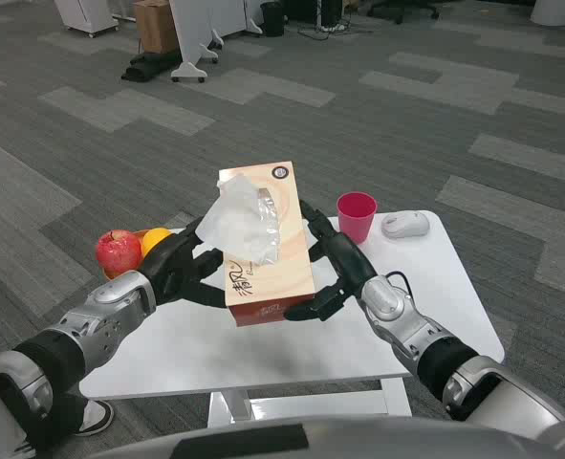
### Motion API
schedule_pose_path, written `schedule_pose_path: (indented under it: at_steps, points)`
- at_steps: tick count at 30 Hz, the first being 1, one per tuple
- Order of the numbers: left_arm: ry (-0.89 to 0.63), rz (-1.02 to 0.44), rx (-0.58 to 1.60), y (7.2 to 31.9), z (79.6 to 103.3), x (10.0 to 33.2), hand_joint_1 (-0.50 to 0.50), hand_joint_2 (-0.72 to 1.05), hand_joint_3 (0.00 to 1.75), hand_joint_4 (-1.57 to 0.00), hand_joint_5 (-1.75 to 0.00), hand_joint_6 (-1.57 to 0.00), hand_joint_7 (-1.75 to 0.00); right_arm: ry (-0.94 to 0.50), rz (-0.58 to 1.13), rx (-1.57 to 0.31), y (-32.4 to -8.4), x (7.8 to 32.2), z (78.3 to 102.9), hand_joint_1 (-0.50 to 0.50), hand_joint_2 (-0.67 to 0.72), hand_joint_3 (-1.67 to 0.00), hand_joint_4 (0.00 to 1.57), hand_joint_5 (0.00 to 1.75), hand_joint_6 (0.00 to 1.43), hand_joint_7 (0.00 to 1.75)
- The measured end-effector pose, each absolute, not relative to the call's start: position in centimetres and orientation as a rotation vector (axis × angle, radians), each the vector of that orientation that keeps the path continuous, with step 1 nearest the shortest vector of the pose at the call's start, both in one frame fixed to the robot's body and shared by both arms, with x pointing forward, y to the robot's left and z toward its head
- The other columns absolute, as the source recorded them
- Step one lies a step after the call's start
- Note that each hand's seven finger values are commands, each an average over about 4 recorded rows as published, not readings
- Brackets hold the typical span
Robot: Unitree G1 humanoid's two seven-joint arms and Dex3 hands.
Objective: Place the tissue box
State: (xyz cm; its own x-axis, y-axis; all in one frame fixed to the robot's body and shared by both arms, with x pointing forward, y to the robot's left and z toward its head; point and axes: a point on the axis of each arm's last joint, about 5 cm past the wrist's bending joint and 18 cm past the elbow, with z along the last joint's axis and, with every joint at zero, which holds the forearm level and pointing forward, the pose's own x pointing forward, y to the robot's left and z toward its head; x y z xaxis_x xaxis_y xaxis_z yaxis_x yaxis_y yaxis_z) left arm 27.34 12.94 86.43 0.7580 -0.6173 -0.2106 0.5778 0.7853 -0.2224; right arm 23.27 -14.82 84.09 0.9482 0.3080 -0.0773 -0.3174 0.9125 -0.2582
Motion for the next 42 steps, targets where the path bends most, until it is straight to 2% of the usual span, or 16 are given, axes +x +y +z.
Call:
schedule_pose_path:
  at_steps: [3,7,35,39,42]
  points:
    - [0.271,-0.654,-0.152,12.95,86.51,27.31,0.5,0.96,0.09,0.0,0.0,0.0,0.0,0.024,0.32,-0.27,-14.89,23.22,84.25,0.38,-0.1,-0.73,0.0,1.75,0.0,0.0]
    - [0.265,-0.653,-0.155,12.96,86.59,27.32,0.5,0.96,0.09,0.0,0.0,0.0,0.0,0.015,0.317,-0.269,-14.93,23.22,84.39,0.38,-0.08,-0.79,0.0,1.75,0.0,0.0]
    - [0.261,-0.656,-0.143,13.0,86.64,27.35,0.5,0.96,0.09,0.0,0.0,0.0,0.0,0.016,0.315,-0.268,-14.93,23.19,84.37,0.38,-0.1,-0.79,0.0,1.75,0.0,0.0]
    - [0.261,-0.656,-0.142,13.04,86.62,27.36,0.5,0.96,0.09,0.0,0.0,0.0,0.0,0.017,0.315,-0.268,-14.93,23.19,84.36,0.38,-0.05,-0.79,0.0,1.75,0.0,0.0]
    - [0.264,-0.657,-0.141,13.09,86.56,27.36,0.5,0.96,0.09,0.0,0.0,0.0,0.0,0.022,0.313,-0.269,-14.95,23.16,84.26,0.38,-0.07,-0.79,0.0,1.75,0.0,0.0]
